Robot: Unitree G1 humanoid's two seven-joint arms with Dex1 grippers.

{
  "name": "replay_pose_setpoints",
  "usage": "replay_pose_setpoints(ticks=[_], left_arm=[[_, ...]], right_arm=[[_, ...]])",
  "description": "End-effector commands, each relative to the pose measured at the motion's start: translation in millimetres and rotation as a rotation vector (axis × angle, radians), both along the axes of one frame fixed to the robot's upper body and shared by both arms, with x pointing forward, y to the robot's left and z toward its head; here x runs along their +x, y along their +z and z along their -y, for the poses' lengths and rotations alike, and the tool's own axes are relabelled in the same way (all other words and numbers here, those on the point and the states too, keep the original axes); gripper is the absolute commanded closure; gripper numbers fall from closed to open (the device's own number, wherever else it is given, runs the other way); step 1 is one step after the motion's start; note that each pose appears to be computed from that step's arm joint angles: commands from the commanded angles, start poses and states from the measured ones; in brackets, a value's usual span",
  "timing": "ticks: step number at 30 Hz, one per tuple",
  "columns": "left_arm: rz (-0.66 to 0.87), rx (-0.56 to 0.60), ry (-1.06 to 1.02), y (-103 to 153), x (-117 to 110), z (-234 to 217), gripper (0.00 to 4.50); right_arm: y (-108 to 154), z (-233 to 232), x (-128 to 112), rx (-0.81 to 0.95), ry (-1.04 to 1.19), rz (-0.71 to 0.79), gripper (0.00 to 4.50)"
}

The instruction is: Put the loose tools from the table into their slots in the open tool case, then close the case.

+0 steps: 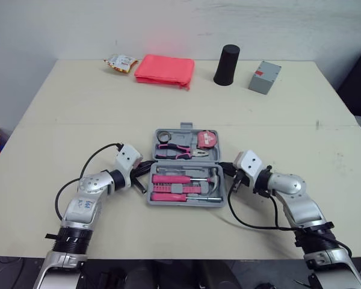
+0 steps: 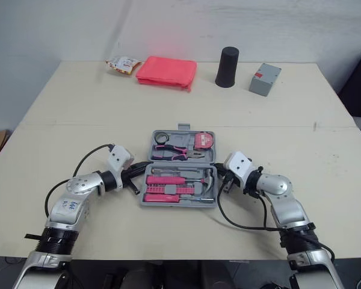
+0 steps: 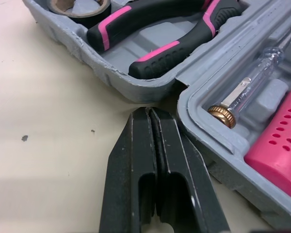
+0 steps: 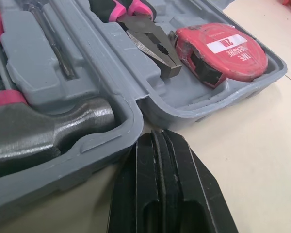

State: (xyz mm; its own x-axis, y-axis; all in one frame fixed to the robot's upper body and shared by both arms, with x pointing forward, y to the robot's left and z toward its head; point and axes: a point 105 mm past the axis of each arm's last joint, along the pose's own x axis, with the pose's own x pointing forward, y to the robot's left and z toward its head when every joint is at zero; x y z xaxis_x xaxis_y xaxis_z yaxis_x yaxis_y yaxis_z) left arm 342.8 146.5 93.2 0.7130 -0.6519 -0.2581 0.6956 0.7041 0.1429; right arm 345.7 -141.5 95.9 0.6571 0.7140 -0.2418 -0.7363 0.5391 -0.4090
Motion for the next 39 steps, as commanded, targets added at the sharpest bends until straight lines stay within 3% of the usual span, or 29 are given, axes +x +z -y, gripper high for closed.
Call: replay_pose_setpoints(ticks=[1,7,10,13,17,20,24,27,31,39], left_arm=[[-0.003,-0.001,-0.025,-2,-7,6,4.5],[0.013,0.034,0.05,-4,-2,-12,4.5],[0.018,0.039,0.101,1,-2,-36,4.5],[0.038,0.039,0.112,12,-3,-53,3.61],[0.091,-0.008,0.109,41,1,-61,1.74],[0.015,-0.017,0.187,53,11,-65,0.25],[-0.172,-0.136,0.171,71,18,-37,0.07],[-0.226,-0.088,0.243,69,25,-31,0.07],[-0.224,-0.046,0.291,68,32,-19,0.07],[-0.262,-0.067,0.345,66,36,-9,0.07]], right_arm=[[1,-3,-1,-0.003,0.023,0.009,4.43],[3,12,-3,0.015,-0.01,-0.025,4.43],[20,38,1,0.091,-0.129,-0.004,4.43],[34,57,-2,0.196,-0.196,-0.043,3.45],[59,67,-7,0.356,-0.257,-0.159,1.47],[64,65,-7,0.31,-0.353,-0.354,0.01],[86,41,0,0.349,-0.387,-0.585,0.0],[87,27,11,0.303,-0.456,-0.647,0.0],[82,13,23,0.285,-0.507,-0.677,0.0],[72,6,35,0.257,-0.579,-0.683,0.0]])
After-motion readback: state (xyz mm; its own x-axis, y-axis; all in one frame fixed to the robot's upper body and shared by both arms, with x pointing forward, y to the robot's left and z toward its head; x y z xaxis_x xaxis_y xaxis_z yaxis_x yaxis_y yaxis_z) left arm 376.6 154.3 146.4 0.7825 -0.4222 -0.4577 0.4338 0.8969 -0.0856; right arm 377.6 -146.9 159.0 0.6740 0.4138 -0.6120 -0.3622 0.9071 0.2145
